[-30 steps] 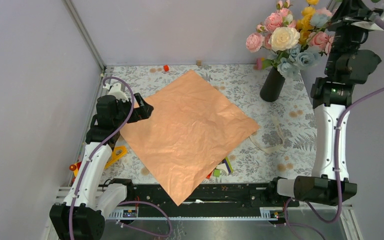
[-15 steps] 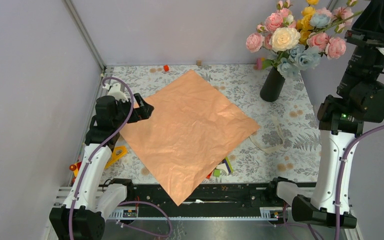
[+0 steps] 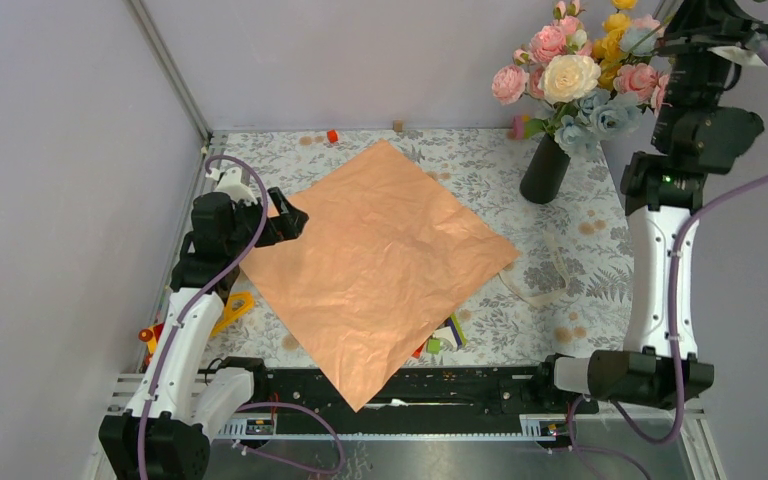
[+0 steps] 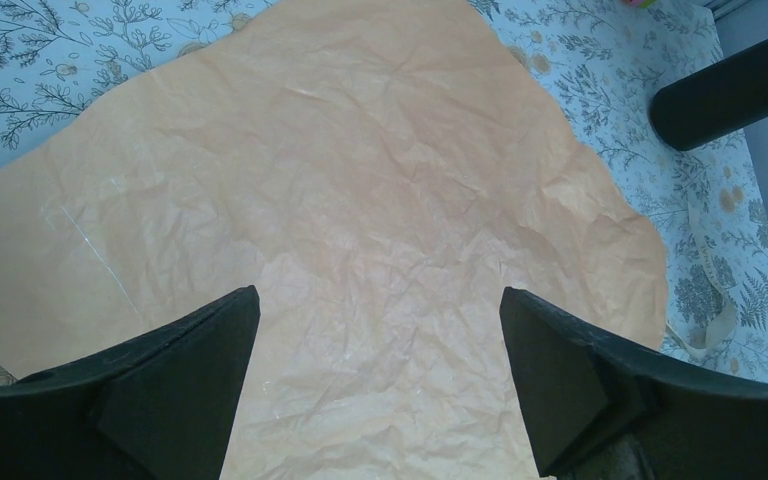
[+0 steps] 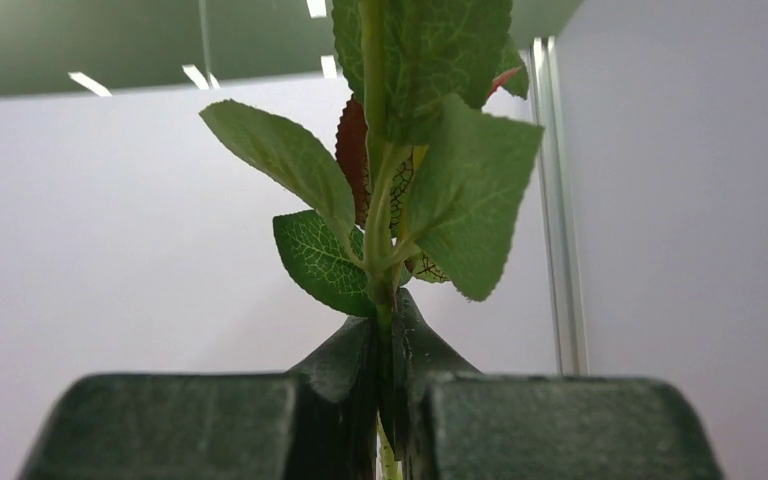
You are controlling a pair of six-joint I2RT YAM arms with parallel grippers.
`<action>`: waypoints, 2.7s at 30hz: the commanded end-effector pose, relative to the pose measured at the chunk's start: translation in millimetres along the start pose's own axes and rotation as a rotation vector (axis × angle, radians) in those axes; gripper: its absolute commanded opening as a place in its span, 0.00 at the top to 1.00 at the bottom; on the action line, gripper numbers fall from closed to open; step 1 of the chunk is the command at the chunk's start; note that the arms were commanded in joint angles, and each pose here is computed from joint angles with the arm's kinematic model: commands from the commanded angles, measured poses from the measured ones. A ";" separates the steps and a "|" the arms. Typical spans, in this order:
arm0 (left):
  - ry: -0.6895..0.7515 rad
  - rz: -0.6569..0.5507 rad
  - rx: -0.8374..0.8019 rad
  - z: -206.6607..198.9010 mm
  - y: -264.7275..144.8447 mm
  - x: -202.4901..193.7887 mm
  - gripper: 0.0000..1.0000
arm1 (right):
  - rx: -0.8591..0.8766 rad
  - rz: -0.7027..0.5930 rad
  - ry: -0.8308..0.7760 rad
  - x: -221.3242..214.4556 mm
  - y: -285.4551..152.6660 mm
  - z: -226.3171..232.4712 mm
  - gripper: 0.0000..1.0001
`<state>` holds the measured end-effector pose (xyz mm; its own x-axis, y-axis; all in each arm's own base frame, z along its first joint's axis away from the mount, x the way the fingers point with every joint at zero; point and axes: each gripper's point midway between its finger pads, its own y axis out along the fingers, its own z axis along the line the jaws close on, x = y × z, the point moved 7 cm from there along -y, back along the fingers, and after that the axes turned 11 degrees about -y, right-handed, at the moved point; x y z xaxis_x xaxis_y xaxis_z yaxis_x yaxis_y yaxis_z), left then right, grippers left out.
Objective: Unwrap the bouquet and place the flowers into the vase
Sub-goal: Insert the fake flower into the vase.
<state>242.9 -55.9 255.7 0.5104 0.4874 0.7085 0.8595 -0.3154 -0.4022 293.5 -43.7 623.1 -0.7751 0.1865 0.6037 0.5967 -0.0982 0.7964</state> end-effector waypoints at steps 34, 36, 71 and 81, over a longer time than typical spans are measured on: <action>0.004 -0.019 -0.021 -2.0 6.6 7.4 0.01 | 0.143 0.408 0.052 -157.7 1.4 22.9 1.00; 0.004 -0.017 -0.020 -1.8 7.1 7.2 0.01 | 0.146 0.421 0.052 -164.8 -1.9 23.9 1.00; -0.005 0.004 -0.027 -1.1 11.7 5.0 0.01 | 0.219 0.448 -0.062 -163.4 31.8 35.7 1.00; -0.005 0.003 -0.027 -1.4 10.7 5.1 0.01 | 0.233 0.511 -0.057 -202.2 8.3 49.0 1.00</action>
<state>249.5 -57.5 245.4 0.5462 0.4839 0.6837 0.8376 -0.3267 -0.4379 466.7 -37.4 509.1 -0.3313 0.2206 0.9174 0.9420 0.0223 0.3348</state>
